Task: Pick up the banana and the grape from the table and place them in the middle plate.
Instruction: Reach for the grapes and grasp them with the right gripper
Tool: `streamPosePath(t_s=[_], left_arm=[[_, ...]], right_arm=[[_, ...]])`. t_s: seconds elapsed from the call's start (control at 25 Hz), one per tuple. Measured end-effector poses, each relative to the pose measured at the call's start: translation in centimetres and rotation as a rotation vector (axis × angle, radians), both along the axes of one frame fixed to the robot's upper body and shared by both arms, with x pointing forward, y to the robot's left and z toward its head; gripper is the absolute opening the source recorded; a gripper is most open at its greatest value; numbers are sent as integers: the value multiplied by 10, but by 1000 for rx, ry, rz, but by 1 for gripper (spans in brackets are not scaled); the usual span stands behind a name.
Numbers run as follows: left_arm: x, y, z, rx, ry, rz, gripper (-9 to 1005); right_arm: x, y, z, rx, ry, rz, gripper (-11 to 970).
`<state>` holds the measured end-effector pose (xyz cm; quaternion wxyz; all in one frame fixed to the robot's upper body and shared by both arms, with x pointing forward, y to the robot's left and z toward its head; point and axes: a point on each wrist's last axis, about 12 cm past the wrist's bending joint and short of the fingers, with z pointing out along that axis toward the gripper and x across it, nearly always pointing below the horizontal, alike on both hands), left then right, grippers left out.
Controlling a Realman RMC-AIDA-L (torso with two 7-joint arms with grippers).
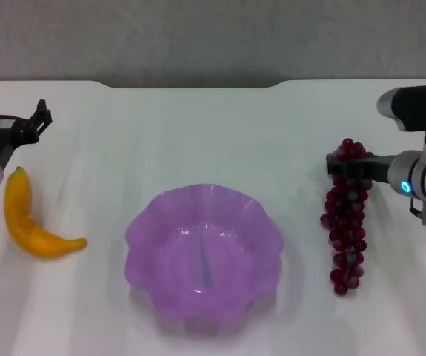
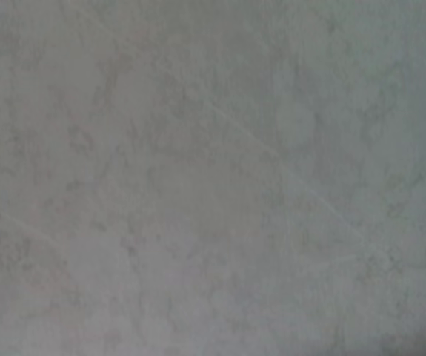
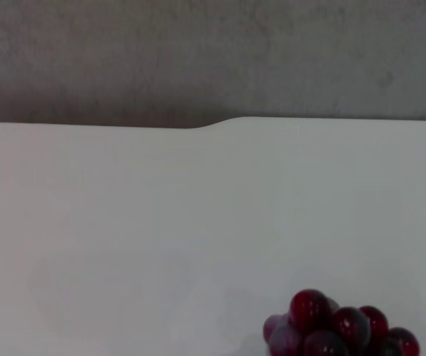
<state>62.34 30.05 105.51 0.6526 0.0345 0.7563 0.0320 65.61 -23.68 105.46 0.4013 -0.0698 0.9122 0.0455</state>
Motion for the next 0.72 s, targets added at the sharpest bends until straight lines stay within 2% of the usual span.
streamPosePath(t_s=[0.4,0.72], left_arm=[[0,0,0,0,0,0,885],[0,0,0,0,1,-1,884]], right_arm=[[-11,0,-13,1,35,-1,862],[-15,-10,-17,-8,44,-22,862]])
